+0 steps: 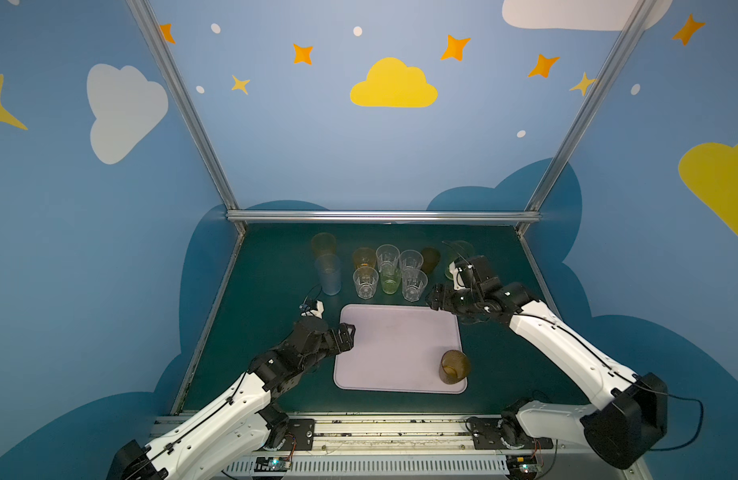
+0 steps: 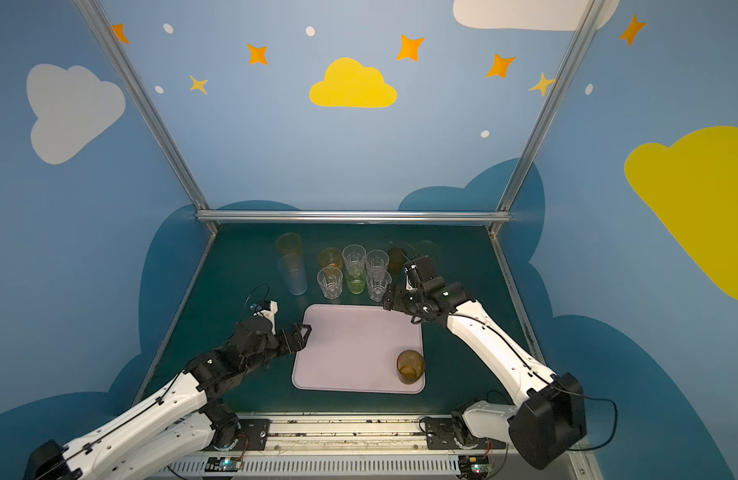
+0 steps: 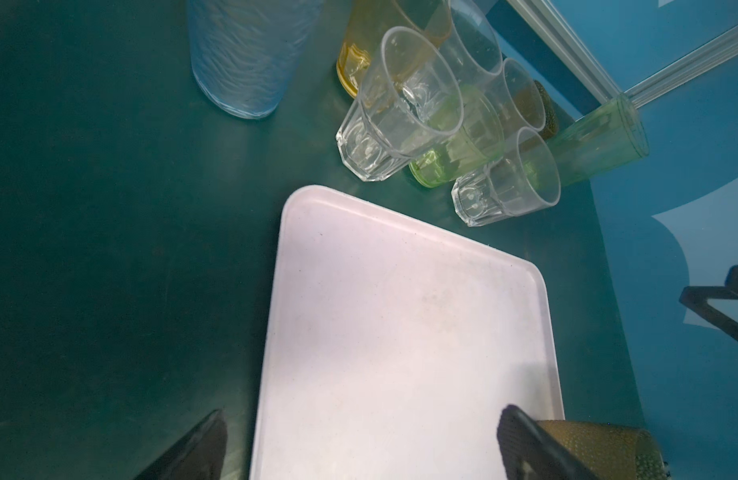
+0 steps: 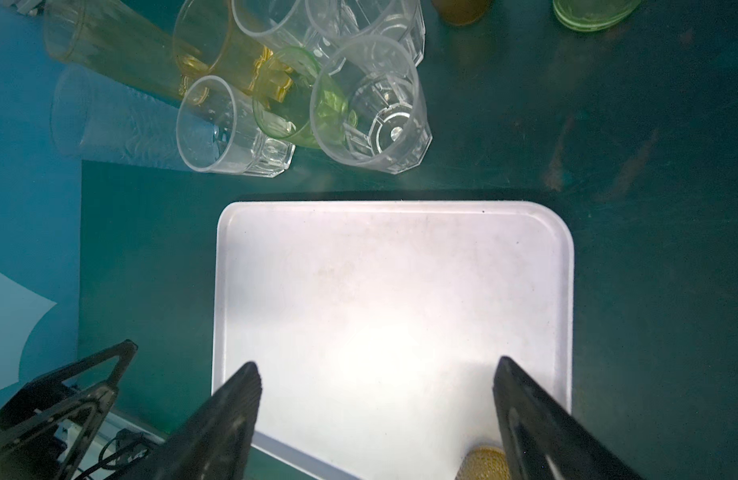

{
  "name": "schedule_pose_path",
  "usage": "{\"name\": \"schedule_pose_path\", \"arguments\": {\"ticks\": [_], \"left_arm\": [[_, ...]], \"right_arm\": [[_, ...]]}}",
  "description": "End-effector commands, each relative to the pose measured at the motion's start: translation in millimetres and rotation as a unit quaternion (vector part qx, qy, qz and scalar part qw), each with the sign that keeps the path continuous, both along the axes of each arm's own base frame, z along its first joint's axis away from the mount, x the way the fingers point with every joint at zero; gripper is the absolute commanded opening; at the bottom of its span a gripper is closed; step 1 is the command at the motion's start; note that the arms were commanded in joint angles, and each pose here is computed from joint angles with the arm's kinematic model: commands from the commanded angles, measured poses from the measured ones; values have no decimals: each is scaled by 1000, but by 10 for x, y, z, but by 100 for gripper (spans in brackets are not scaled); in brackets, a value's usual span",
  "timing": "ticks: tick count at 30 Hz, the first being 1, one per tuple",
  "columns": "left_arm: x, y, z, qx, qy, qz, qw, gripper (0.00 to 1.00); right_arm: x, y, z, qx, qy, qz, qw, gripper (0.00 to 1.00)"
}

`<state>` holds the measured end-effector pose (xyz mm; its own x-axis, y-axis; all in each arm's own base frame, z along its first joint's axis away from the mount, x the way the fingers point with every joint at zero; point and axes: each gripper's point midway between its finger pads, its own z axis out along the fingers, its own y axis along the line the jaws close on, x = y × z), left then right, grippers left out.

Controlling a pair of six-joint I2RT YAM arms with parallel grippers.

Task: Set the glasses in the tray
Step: 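Move the open right gripper back to the clear faceted glasses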

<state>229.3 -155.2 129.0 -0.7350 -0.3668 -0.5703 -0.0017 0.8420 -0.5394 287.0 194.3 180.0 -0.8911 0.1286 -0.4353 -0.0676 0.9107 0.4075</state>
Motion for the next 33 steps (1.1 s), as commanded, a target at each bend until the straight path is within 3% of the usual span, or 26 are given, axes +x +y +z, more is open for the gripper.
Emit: {"name": "schedule_pose_path", "arguments": {"ticks": [1,11,15,18,21,24,33], "left_arm": [[6,14,28,-8,-8,0,1000,100],[42,63,66,-10,-17,6,1000,100],[52,89,57,-10,-16,14,1000,100],[59,79,60,-12,-18,11,1000,100],[63,66,68,-13,-20,8,1000,100],[72,71,78,-15,-22,11,1000,100],[75,68,43,-20,-23,11,999,100]], "right_arm": [[162,111,70,10,-10,7,1000,86],[470,263,-128,14,11,-11,1000,83],[578,268,-201,1,18,-19,1000,77],[661,241,-246,-11,17,-31,999,57],[728,220,-304,-14,23,-43,999,51],[804,197,-351,-16,25,-54,998,37],[984,166,-535,-20,43,-70,996,23]]}}
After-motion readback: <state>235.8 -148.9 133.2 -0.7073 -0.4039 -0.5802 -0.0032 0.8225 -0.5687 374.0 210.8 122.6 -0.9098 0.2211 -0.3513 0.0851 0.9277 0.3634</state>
